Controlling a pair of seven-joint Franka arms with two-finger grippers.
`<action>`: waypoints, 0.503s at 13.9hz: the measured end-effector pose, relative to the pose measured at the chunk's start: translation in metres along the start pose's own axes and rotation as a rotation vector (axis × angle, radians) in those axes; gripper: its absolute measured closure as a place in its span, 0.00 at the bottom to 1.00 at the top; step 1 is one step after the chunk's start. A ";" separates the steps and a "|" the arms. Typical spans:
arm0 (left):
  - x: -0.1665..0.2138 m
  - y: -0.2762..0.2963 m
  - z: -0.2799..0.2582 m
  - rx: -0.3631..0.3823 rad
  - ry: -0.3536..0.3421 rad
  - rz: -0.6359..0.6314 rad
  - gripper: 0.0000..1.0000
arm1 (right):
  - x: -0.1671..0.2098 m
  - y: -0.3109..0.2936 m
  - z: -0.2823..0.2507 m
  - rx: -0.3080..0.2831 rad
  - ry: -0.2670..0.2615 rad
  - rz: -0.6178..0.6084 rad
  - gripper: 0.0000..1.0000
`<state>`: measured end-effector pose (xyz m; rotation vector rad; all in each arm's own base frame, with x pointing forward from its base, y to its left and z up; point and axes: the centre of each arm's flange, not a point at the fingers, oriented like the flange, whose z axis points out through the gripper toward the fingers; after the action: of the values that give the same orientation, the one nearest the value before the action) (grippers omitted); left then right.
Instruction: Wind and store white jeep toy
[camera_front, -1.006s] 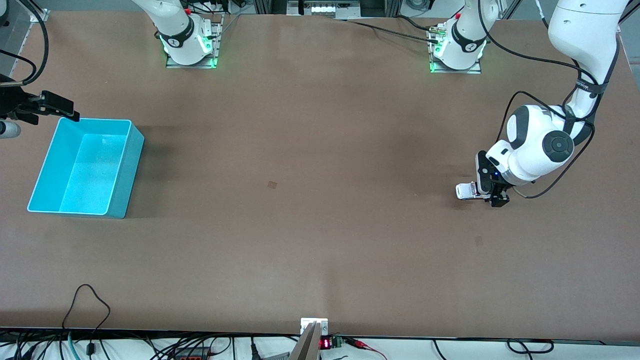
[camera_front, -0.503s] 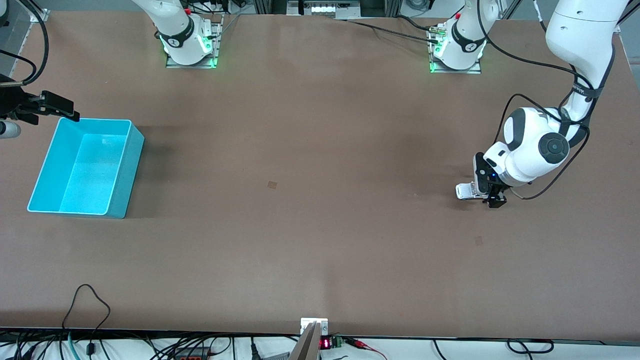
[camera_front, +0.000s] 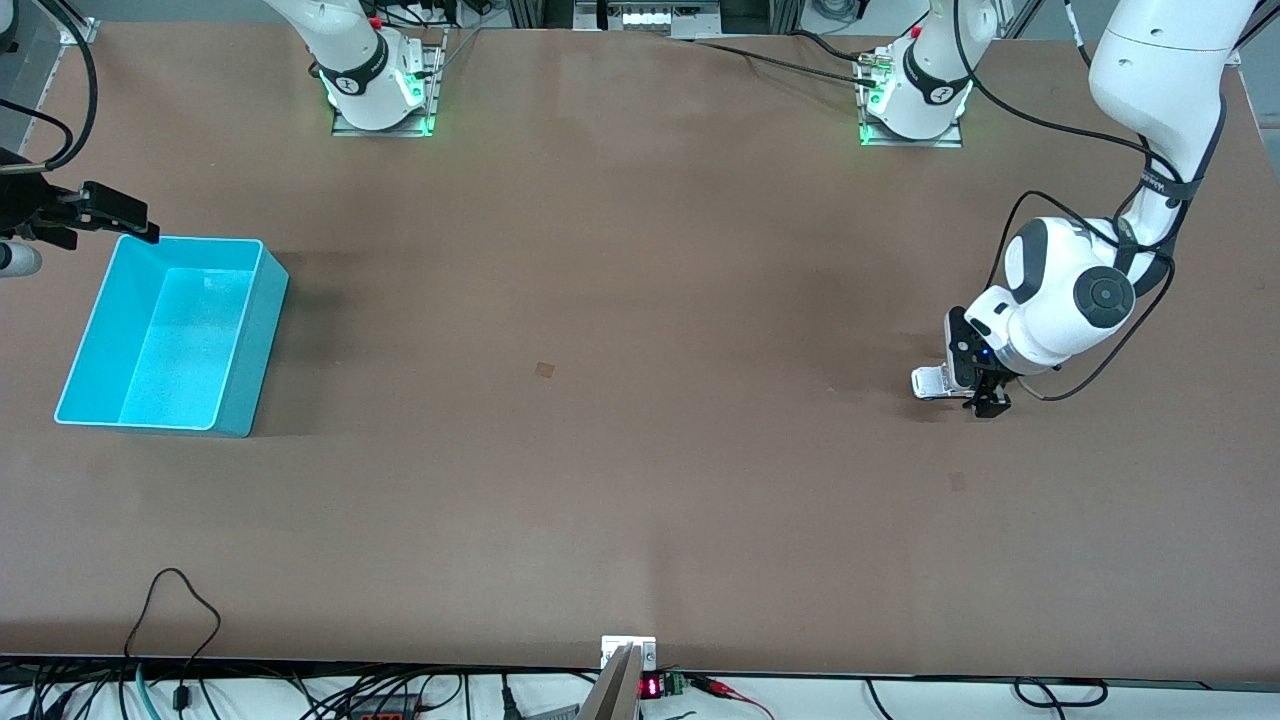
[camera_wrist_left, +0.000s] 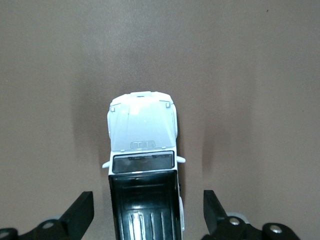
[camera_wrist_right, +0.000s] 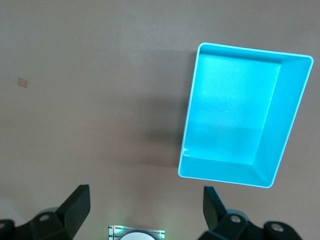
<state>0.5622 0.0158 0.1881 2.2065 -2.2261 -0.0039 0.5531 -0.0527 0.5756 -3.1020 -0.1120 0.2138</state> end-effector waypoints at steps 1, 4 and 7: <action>0.000 0.000 0.000 0.000 0.000 0.000 0.21 | 0.000 0.000 0.000 0.000 0.000 0.000 0.00; 0.000 0.000 0.000 0.000 0.000 0.002 0.35 | 0.000 -0.002 0.000 -0.005 0.000 -0.004 0.00; 0.000 0.000 0.000 0.000 0.000 0.004 0.48 | 0.000 -0.005 -0.001 -0.007 0.000 -0.010 0.00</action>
<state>0.5622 0.0157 0.1881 2.2019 -2.2306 -0.0039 0.5532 -0.0476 0.5764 -3.1073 -0.1288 0.2130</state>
